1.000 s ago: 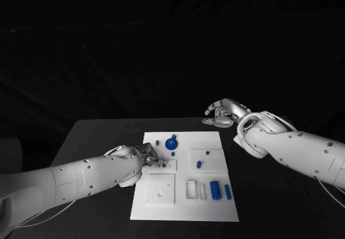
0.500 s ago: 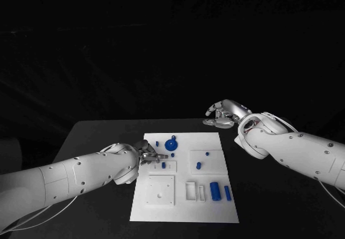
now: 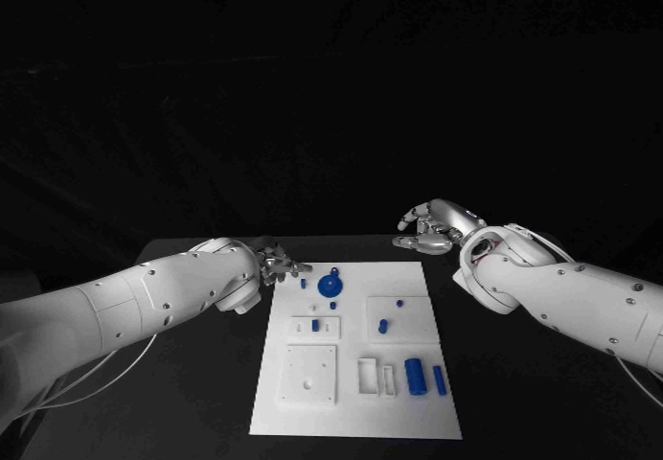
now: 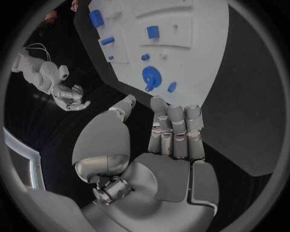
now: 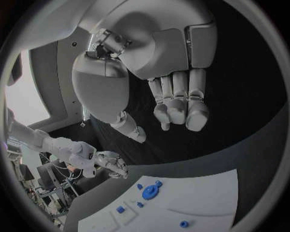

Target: Assemble the parts on the task board

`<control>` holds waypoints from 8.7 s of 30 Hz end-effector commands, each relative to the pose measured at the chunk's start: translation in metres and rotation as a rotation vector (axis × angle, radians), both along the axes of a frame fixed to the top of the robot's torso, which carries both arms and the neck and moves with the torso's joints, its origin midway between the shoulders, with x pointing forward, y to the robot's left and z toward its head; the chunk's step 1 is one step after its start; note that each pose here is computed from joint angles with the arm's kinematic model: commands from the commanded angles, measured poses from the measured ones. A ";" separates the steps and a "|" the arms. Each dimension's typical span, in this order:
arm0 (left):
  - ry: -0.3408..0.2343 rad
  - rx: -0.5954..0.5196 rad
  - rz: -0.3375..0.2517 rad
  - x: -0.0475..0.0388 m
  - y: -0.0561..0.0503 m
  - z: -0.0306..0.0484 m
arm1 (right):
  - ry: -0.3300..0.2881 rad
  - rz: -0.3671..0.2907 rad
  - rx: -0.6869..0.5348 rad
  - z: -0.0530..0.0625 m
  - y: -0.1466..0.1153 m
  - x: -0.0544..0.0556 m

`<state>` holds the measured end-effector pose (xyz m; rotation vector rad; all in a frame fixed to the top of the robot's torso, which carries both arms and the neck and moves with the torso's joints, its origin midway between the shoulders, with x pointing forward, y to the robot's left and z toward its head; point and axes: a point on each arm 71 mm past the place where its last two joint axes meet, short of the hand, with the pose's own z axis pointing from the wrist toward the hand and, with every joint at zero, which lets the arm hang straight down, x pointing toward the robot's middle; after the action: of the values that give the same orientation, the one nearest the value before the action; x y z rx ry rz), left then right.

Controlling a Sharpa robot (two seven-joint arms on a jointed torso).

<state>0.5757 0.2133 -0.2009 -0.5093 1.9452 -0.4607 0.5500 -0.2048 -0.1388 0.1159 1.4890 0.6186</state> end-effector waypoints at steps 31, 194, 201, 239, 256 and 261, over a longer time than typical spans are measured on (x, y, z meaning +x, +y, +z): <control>0.143 0.116 -0.007 0.0355 0.000 -0.0124 | -0.002 0.026 0.008 0.002 0.006 -0.004; -0.138 0.128 -0.112 -0.0714 -0.012 -0.0719 | 0.023 -0.008 0.008 -0.008 -0.013 -0.003; -0.124 0.134 -0.131 -0.0729 -0.014 -0.0742 | 0.024 -0.009 0.007 -0.008 -0.013 -0.003; -0.090 0.161 -0.147 -0.0714 -0.009 -0.0778 | 0.025 -0.011 0.007 -0.009 -0.014 -0.003; -0.066 0.144 -0.155 -0.0724 -0.009 -0.0793 | 0.026 -0.011 0.007 -0.009 -0.013 -0.003; -0.063 0.144 -0.154 -0.0721 -0.008 -0.0796 | 0.026 -0.011 0.007 -0.009 -0.013 -0.003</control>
<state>0.5054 0.2060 -0.2764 -0.2554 1.9123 -0.4204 0.5473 -0.2192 -0.1477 0.1501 1.5060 0.6091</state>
